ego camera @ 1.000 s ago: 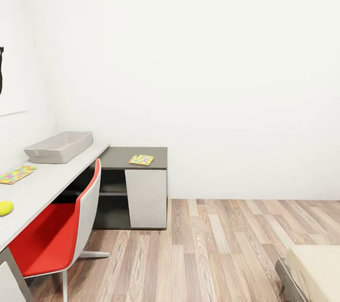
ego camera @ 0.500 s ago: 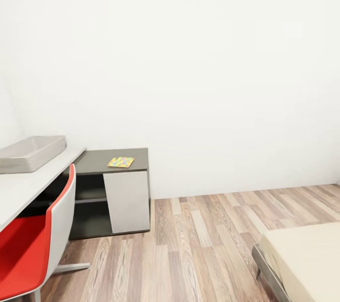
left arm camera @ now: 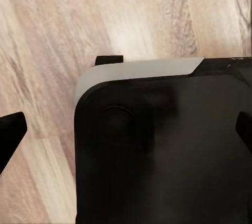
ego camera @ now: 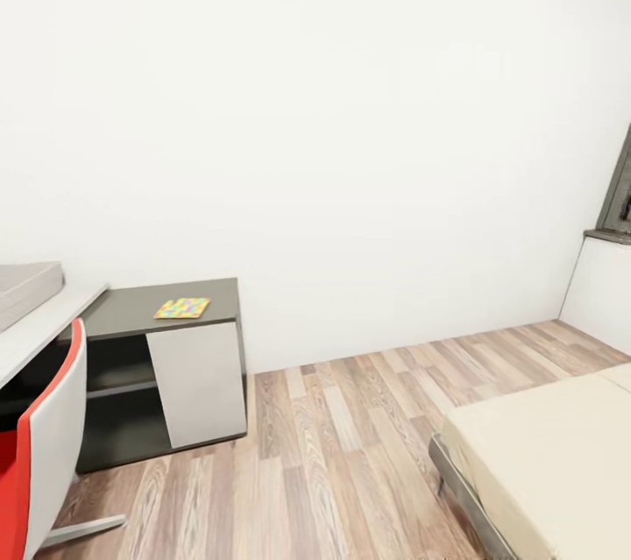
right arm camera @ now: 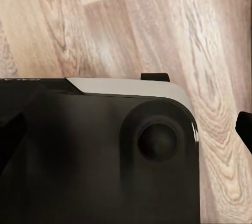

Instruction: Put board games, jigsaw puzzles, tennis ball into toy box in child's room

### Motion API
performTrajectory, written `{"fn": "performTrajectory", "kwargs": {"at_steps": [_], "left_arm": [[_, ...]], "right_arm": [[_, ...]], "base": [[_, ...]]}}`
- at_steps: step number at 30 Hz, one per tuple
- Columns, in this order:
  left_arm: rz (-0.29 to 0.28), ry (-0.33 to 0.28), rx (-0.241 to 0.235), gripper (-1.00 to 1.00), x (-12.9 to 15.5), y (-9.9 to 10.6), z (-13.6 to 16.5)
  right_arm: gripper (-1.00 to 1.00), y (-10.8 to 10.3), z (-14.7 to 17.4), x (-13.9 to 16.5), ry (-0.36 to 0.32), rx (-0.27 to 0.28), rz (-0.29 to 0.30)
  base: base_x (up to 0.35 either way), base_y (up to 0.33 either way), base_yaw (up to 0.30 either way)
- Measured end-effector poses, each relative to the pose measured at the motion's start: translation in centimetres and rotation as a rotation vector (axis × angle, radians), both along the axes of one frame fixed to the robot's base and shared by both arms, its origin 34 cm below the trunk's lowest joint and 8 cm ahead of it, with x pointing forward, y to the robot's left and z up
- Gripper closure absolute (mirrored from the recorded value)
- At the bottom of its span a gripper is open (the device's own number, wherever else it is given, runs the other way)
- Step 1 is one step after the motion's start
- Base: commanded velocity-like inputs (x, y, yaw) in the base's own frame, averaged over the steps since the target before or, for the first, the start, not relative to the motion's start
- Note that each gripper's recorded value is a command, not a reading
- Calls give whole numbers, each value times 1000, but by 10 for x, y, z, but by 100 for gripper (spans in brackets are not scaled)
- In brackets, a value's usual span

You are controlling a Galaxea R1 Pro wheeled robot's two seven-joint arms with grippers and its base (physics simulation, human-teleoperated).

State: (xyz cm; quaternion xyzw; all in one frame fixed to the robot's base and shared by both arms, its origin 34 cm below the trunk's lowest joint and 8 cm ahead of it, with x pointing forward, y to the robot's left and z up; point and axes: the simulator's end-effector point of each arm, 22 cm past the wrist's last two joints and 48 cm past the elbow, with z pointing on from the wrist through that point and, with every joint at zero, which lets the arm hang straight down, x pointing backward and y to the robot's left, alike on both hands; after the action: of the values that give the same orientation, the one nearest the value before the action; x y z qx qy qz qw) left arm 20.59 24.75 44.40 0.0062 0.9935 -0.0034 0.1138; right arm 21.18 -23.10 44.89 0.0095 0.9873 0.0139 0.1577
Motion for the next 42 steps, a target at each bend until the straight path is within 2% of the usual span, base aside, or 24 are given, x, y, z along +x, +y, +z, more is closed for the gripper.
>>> {"fn": "performTrajectory", "kwargs": {"at_steps": [42], "left_arm": [[10, 0, 0, -100, 0, 0, 0]], "right_arm": [[-100, 0, 0, 0, -1, 0, 1]], "base": [[0, 0, -285]]}}
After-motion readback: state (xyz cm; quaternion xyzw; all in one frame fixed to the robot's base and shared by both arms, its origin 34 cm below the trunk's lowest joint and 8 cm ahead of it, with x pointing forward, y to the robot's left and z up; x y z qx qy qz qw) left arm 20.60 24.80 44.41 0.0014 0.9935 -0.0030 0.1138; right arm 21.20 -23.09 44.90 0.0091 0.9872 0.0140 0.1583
